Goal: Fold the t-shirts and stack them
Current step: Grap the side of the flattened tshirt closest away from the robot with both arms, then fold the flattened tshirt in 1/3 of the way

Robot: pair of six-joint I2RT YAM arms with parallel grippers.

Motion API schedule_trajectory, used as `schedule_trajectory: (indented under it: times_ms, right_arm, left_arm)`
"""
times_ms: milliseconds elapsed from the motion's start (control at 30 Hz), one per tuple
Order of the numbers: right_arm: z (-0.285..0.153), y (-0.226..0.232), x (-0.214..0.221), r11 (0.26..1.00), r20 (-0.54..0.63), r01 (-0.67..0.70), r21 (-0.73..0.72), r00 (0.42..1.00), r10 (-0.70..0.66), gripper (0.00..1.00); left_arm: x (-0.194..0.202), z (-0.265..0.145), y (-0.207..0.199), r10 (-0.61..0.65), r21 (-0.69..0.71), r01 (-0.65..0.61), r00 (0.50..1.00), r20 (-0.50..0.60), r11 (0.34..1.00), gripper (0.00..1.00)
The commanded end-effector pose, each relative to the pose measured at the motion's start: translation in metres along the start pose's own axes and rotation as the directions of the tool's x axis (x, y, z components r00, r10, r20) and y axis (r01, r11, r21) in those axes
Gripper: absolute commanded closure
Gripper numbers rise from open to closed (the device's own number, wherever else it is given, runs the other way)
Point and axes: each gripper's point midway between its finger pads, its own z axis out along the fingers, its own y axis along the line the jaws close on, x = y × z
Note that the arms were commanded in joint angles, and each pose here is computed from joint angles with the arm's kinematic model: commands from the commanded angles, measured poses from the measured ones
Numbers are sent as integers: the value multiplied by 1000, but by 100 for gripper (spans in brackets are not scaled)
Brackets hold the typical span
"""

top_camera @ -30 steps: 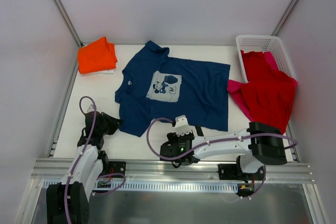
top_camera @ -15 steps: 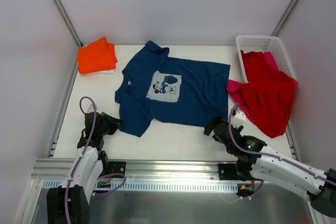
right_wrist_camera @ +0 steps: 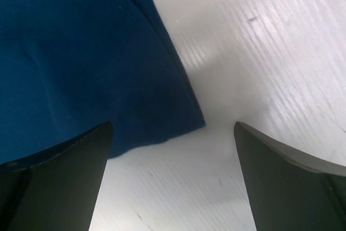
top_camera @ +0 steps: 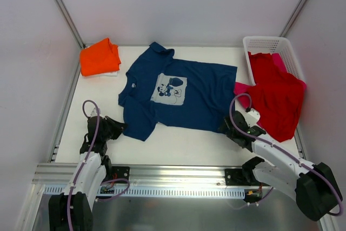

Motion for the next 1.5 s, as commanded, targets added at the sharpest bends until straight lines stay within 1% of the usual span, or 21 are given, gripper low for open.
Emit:
schedule_trajectory:
  times_ms: [0,167,233,267,333,367,433,467,500,533,667,733,767,833,900,933,1000,1033,1100,1233,1467]
  right_arm:
    - [6,25,4,995,-64,-52,-89,997,47,0]
    - [18,30,11,993,-108,-70,-92,992,59,1]
    - [19,31,13,993,-116,-71,-95,991,60,10]
    - [20,31,14,993,-118,-69,-91,991,58,23]
    - [21,30,14,994,-117,-70,-89,991,59,40]
    - [21,29,14,994,-117,-71,-87,991,60,59]
    - [20,28,14,993,-113,-79,-88,991,68,75]
    - [19,27,15,994,-117,-79,-81,991,70,88]
    - [18,26,15,993,-119,-82,-80,990,72,96]
    - [17,25,15,993,-121,-84,-77,990,74,100]
    - [13,16,15,996,-115,-72,-54,991,65,99]
    - [9,11,11,997,-97,-61,-47,994,56,99]
    - [7,9,9,997,-90,-57,-45,995,53,100]
    - [4,6,4,998,-69,-48,-37,997,45,100]
    - [-4,2,-2,999,-54,-36,-39,998,34,100]
    - [-7,-3,-3,999,-50,-25,-25,998,24,100]
    - [-18,0,-14,998,-20,-30,-58,999,29,100]
    - [-23,-5,-14,999,-22,-20,-46,1000,19,100]
    - [-35,-1,-25,996,8,-29,-89,1000,29,99]
    - [-50,-5,-33,994,25,-15,-104,1000,17,100]
    - [-52,-6,-33,995,17,15,-98,1000,-13,99]
  left_arm:
    - [1,-1,-5,31,36,-31,1000,-3,999,100]
    - [1,-1,-4,36,34,-36,999,-4,999,100]
    - [1,-1,-5,39,33,-38,999,-4,999,100]
    - [1,-1,-5,37,34,-36,999,-2,999,100]
    - [1,-1,-5,38,35,-38,999,-1,999,100]
    - [0,-1,-5,37,34,-37,999,0,999,100]
    - [1,-1,-5,34,35,-34,999,1,999,100]
    - [1,-1,-5,34,34,-34,999,2,999,100]
    - [1,-1,-4,32,31,-32,999,3,999,100]
    - [1,-1,-4,32,34,-32,999,2,999,100]
    - [1,-1,-2,20,21,-20,1000,-1,1000,100]
    - [2,-4,-7,13,23,-12,1000,-22,1000,100]
    - [-4,-7,-19,15,45,-14,1000,-15,999,100]
    - [-7,-14,-25,13,34,-12,1000,-18,999,100]
    - [-19,-30,-41,37,28,-38,999,7,999,100]
    - [-26,-39,-47,52,36,-54,998,41,998,100]
    - [-32,-56,-58,68,32,-70,996,57,997,100]
    - [-34,-63,-64,79,45,-82,994,70,996,100]
    - [-34,-75,-69,89,41,-92,994,61,995,100]
    - [-29,-84,-74,89,66,-92,995,49,994,100]
    - [-29,-92,-86,79,110,-83,996,48,990,100]
